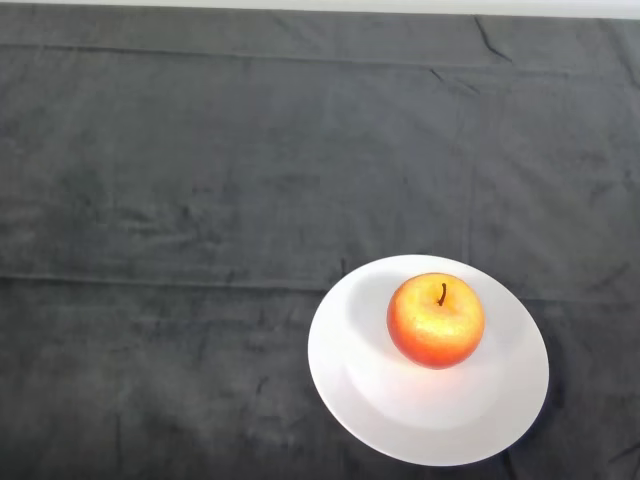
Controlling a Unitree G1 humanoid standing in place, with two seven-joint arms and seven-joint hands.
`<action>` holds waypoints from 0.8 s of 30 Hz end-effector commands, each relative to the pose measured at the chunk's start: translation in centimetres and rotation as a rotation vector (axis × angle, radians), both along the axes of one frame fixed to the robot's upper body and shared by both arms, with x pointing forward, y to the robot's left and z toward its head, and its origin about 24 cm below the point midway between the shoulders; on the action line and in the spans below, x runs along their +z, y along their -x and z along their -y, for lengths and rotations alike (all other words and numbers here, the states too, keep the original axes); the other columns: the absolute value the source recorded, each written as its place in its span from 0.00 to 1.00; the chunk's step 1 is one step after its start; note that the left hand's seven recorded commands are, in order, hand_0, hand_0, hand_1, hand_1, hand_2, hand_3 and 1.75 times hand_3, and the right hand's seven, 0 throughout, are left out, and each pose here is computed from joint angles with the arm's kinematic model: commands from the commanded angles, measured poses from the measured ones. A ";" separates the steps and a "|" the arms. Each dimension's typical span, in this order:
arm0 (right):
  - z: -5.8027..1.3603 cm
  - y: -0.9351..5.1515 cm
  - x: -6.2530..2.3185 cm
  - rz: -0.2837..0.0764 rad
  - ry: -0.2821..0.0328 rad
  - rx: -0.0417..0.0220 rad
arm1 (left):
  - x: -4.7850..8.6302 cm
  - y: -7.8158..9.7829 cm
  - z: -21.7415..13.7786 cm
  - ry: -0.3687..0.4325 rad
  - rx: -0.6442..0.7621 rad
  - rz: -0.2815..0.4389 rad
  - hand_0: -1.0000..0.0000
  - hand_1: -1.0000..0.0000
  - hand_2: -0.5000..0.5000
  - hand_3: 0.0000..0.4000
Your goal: Move the apple to the plate
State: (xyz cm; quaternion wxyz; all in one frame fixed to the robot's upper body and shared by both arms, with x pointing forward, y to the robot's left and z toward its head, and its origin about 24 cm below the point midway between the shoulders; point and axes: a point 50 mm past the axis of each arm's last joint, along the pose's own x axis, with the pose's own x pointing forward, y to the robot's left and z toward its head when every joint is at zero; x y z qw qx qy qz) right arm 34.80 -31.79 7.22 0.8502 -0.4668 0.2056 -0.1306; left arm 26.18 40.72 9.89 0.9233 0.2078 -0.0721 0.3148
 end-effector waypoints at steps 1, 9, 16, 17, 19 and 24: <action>0.69 0.86 -1.07 -0.034 -0.011 -0.0241 | 0.1 1.8 -1.9 -0.012 0.077 -0.033 1.00 1.00 0.50 0.00; 0.69 0.86 -1.08 -0.034 -0.011 -0.0240 | 0.1 1.7 -1.8 -0.016 0.084 -0.033 1.00 1.00 0.50 0.00; 0.69 0.86 -1.08 -0.034 -0.011 -0.0239 | 0.3 1.3 -1.5 -0.029 0.078 -0.028 1.00 1.00 0.50 0.00; 0.69 0.86 -1.08 -0.034 -0.011 -0.0239 | 0.4 1.3 -1.5 -0.031 0.077 -0.027 1.00 1.00 0.50 0.00; 0.69 0.86 -1.08 -0.034 -0.011 -0.0239 | 0.5 1.3 -1.5 -0.035 0.075 -0.024 1.00 1.00 0.50 0.00; 0.69 0.86 -1.08 -0.034 -0.011 -0.0239 | 0.6 1.1 -1.4 -0.044 0.071 -0.018 1.00 1.00 0.50 0.00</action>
